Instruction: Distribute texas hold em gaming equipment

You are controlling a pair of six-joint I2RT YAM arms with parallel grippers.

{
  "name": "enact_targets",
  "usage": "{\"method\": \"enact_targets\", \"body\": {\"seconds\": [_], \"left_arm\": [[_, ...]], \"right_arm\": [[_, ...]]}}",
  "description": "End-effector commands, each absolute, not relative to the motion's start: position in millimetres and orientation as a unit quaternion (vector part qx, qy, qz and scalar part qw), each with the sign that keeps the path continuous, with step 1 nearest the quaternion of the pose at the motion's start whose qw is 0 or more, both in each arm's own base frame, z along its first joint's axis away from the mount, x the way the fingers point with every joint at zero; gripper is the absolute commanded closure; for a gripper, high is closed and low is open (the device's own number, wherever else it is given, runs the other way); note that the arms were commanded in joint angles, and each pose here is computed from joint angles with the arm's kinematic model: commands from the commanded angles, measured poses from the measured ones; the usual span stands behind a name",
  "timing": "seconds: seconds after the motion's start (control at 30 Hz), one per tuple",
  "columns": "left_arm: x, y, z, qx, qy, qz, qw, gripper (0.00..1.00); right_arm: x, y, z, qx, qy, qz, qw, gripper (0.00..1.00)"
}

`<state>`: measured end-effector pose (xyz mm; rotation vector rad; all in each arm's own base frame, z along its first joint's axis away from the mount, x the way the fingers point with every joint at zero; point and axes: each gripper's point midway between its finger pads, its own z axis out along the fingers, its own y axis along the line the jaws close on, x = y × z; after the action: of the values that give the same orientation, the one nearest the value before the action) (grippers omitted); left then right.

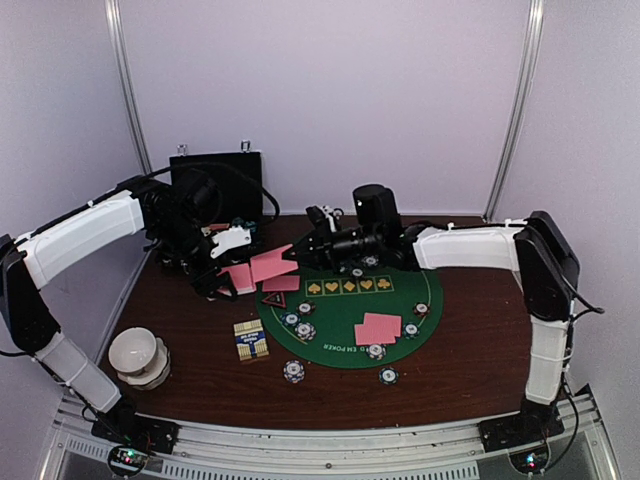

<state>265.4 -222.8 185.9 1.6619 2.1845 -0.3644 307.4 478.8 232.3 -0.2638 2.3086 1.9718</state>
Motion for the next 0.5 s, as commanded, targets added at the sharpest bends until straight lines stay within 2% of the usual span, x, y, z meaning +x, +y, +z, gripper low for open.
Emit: {"method": "enact_targets", "body": {"seconds": [0.0, 0.13, 0.23, 0.47], "left_arm": [[268, -221, 190, 0.594, 0.771, -0.119, 0.198, 1.00], [269, -220, 189, 0.592, 0.773, -0.115, 0.196, 1.00], [269, -219, 188, 0.591, 0.775, -0.114, 0.194, 1.00], [270, -216, 188, 0.586, 0.778, -0.113, 0.195, 1.00]], "right_arm": [[327, 427, 251, -0.132, 0.802, 0.572, 0.113, 1.00], [342, 384, 223, -0.179, 0.877, 0.419, 0.152, 1.00], [362, 365, 214, -0.234, 0.900, 0.299, 0.213, 1.00], [392, 367, 201, -0.420, 0.838, -0.003, 0.348, 1.00]]}}
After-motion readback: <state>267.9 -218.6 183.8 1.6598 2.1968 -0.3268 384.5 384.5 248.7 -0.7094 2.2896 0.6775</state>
